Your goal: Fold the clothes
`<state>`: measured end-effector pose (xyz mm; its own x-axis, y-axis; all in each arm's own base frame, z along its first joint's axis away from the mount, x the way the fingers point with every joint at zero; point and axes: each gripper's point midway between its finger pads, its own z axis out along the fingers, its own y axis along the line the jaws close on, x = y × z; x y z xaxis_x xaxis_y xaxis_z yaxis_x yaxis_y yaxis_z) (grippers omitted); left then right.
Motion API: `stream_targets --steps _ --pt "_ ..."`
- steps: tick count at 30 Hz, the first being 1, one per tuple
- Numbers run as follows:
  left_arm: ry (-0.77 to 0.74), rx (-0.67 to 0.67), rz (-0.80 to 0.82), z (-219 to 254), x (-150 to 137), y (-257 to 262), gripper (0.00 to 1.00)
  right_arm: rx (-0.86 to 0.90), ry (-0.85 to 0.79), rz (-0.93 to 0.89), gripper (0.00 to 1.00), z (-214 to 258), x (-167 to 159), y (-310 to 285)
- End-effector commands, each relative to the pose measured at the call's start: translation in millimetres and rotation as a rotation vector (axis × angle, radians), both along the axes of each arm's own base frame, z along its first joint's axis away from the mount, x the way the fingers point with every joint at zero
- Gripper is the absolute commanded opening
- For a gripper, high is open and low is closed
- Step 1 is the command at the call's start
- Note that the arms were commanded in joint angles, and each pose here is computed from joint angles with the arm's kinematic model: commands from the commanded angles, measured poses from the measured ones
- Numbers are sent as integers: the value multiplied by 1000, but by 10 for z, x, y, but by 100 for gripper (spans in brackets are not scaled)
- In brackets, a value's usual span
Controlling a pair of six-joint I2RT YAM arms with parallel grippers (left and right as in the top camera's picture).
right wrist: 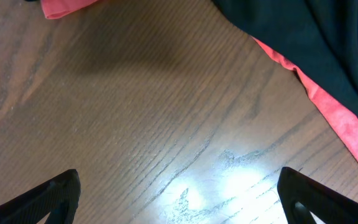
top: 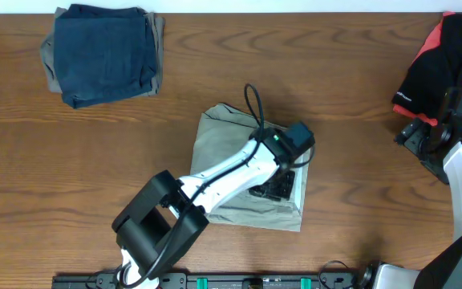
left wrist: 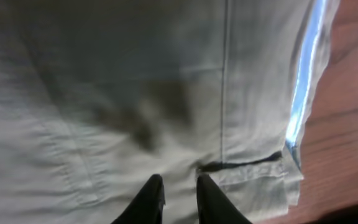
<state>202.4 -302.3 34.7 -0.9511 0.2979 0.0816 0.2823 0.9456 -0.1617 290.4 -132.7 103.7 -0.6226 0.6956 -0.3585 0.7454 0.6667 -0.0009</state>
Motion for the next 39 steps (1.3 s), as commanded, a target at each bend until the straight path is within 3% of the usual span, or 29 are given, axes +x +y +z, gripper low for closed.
stream_targets --steps 1,11,18,21,23,24,30,35,39 --pt "43 -14 27 -110 -133 6 19 -15 -12 3 99 59 7 -34" --pt "32 -42 -3 -346 -309 -63 20 -15 -12 3 99 59 7 -34" --pt "8 -72 -7 -7 -225 -106 27 -15 -12 3 99 59 7 -34" --pt "-34 -121 -31 298 -128 -103 51 -15 -12 3 99 59 7 -34" --pt "-65 -147 -26 479 -59 -46 86 -15 -12 3 99 59 7 -34" --pt "-86 -155 -22 571 -5 19 98 -15 -12 3 99 59 7 -34" --pt "-226 -34 156 890 548 904 98 -15 -12 3 99 59 7 -34" --pt "-210 26 379 855 959 1750 98 -15 -12 3 99 59 7 -34" --pt "-146 29 533 692 1104 2297 98 -15 -12 3 99 59 7 -34"
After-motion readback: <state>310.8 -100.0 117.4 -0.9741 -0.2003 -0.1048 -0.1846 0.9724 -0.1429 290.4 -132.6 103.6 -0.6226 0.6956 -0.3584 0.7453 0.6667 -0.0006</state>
